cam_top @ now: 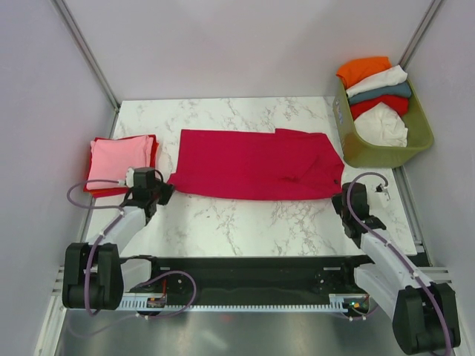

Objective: Fold and stack the t-shirts
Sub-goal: Fold the tshirt

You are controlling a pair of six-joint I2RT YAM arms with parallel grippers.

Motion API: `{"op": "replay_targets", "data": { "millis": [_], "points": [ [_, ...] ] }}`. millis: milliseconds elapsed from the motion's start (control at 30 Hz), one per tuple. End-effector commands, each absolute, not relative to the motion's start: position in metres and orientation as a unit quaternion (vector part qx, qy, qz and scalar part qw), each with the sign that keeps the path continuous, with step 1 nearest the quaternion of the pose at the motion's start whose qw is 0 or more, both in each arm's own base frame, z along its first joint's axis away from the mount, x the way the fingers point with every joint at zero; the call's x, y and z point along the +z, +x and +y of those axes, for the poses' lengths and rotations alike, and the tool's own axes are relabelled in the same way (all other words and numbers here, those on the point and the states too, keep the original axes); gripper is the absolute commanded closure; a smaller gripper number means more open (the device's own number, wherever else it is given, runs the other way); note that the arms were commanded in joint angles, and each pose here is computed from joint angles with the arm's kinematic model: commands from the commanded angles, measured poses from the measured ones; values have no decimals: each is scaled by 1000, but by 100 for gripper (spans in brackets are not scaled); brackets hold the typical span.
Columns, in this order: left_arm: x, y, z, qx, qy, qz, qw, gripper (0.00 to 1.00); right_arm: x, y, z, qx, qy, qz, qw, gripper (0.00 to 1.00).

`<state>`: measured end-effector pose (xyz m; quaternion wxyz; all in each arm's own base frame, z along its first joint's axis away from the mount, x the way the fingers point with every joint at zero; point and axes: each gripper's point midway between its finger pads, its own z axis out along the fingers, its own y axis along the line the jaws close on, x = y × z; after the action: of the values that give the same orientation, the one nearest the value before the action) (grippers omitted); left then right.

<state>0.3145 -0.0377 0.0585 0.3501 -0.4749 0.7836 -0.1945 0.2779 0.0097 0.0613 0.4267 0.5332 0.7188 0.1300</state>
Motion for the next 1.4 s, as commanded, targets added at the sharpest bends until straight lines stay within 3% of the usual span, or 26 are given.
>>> {"op": "replay_targets", "data": {
  "millis": [0,267,400,533,633,800,1367],
  "points": [
    [59,306,-30,-179,-469,784,365,98,64,270,3,126,549,701,437,100],
    [67,322,-37,-198,-470,782,358,98,66,286,8,131,561,701,420,100],
    [124,355,-35,-215,-460,776,375,98,147,344,18,172,536,685,463,100],
    [165,355,-13,-209,-468,745,427,98,217,354,11,198,525,642,523,100],
    [145,335,-9,-196,-472,749,421,98,187,330,4,175,534,649,512,100],
    [58,285,-13,-179,-504,771,346,98,57,257,2,121,591,690,399,100],
    [43,261,-7,-156,-507,773,347,98,47,234,-9,91,570,703,414,100]
  ]
}}
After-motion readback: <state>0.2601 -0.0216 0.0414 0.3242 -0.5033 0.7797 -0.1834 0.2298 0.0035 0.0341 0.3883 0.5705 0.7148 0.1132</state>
